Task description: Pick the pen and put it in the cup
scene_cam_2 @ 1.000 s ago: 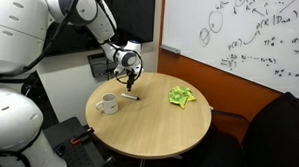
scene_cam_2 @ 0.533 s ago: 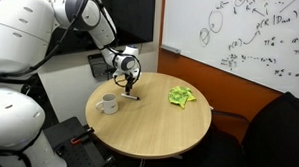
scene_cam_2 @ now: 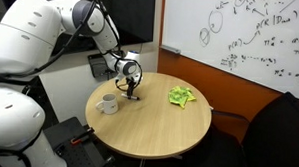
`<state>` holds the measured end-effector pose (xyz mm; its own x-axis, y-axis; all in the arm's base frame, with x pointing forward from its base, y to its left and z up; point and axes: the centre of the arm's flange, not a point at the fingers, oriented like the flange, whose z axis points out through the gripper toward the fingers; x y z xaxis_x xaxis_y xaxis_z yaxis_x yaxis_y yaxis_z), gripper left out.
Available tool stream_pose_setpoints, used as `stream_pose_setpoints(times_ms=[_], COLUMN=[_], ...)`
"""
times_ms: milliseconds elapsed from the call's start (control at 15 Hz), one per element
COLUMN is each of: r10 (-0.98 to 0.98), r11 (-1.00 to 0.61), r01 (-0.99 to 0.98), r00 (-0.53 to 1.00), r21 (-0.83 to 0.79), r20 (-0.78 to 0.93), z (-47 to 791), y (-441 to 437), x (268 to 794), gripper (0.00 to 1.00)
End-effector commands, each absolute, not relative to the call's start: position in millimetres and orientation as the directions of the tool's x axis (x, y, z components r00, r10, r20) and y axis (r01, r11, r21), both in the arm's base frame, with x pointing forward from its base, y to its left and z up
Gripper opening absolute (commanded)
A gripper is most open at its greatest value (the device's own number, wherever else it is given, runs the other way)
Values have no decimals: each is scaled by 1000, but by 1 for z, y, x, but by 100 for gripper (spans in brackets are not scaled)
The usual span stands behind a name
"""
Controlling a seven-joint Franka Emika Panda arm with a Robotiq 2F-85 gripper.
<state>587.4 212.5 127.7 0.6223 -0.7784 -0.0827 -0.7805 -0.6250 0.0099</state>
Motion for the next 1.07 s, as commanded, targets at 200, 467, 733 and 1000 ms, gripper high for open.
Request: stream_pose_setpoints(times_ms=[200,467,733,1000], r10=[-791,-804,-845,-841], r11=[-611,-595,-526,-486], r01=[-791,-803,-843,-859], r00=[609,593,533,510], r21=[23,37,112,162], r20=[-65,-51,49,183], z=[124,130,142,178], y=[215,207,197,206], x=[600,603,590,569], gripper=[15,5,5,5])
